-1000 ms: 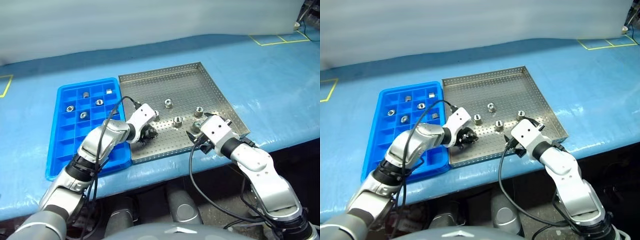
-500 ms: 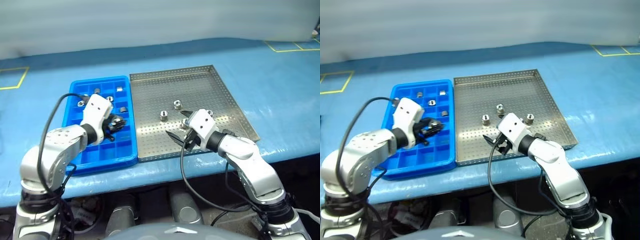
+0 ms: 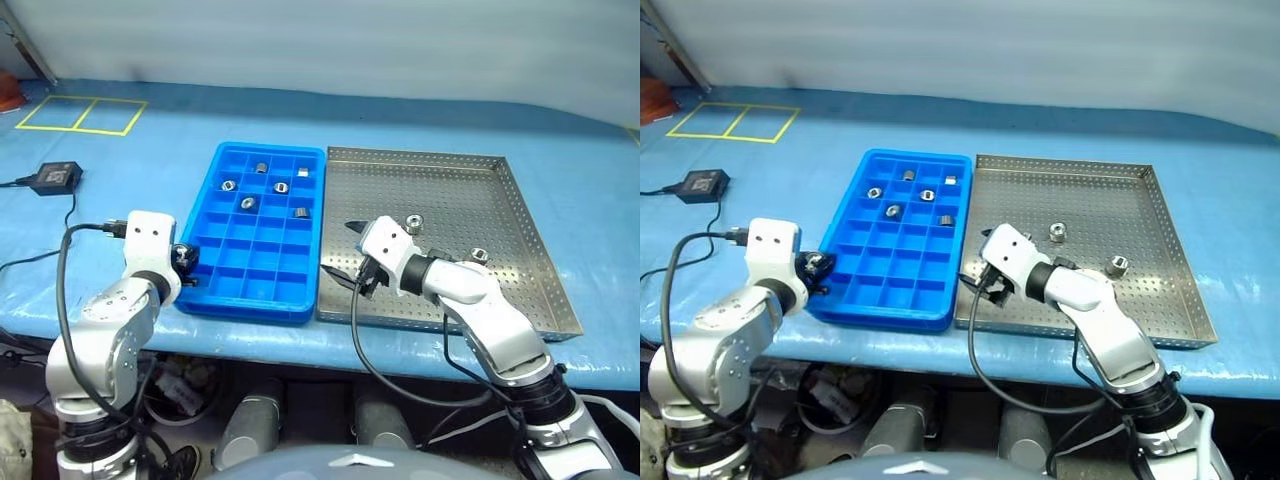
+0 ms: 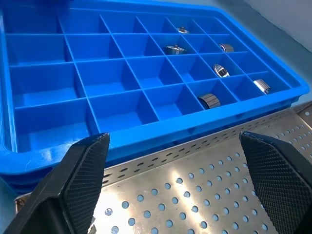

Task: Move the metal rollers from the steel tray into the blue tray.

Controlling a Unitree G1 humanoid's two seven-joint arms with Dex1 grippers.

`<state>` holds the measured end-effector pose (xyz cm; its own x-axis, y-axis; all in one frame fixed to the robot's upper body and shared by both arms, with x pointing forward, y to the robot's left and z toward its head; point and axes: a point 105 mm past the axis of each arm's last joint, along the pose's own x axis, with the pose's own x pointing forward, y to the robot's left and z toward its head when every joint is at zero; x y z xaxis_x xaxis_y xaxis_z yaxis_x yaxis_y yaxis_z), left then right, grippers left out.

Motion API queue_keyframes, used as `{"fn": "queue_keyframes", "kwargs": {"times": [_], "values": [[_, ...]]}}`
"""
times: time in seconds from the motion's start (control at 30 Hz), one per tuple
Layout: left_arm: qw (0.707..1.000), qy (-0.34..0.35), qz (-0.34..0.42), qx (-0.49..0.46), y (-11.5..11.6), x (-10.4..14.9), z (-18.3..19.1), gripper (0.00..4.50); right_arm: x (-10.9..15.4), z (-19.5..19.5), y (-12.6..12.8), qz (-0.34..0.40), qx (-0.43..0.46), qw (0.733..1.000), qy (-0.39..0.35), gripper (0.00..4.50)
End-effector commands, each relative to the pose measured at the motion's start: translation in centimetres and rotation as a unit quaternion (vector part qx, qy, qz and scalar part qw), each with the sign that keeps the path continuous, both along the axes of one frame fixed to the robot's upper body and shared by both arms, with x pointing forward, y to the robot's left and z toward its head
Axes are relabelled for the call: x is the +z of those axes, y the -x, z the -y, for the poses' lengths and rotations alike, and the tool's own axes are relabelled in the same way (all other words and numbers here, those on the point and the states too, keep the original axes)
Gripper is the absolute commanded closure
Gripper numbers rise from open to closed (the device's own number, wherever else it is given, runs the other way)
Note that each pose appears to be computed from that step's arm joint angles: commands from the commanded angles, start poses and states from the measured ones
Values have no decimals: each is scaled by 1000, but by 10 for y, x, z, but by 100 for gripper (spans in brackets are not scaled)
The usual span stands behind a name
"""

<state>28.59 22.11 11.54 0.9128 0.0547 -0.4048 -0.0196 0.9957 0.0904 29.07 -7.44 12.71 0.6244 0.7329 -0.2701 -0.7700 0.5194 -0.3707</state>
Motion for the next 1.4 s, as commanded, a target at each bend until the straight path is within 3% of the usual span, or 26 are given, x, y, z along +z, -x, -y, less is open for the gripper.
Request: {"fn": "queue_keyframes", "kwargs": {"times": [0.03, 0.17, 0.5, 0.83, 0.87, 0.9, 1.03, 1.2, 1.4], "values": [[999, -1, 48, 23, -8, 20, -7, 276, 10, 0, -1, 22, 3, 1000, -4, 0], [996, -2, 67, 59, -18, 25, -17, 276, 10, 1, -1, 24, -1, 1000, -2, 0], [996, 20, 78, 24, -41, 22, 7, 276, 5, 2, 1, 22, -12, 1000, 3, 0], [996, -14, 82, 26, -51, 26, 2, 276, 5, 6, 1, 28, -25, 999, 3, 0], [996, -16, 86, 27, -52, 27, 2, 205, 5, 5, 1, 30, -25, 999, 2, 0], [996, -18, 89, 24, -53, 28, 3, 190, 5, 5, 1, 31, -25, 999, 2, 0], [993, 5, 116, 20, -55, 36, 12, 56, 6, 5, 2, 34, -23, 999, -1, 0], [979, 61, 193, -20, -58, 60, 33, 56, 8, 9, 1, 38, -34, 999, 0, 0], [951, 119, 176, -226, -60, 63, 120, 56, 11, 33, -3, 57, -85, 994, 36, 0]]}}
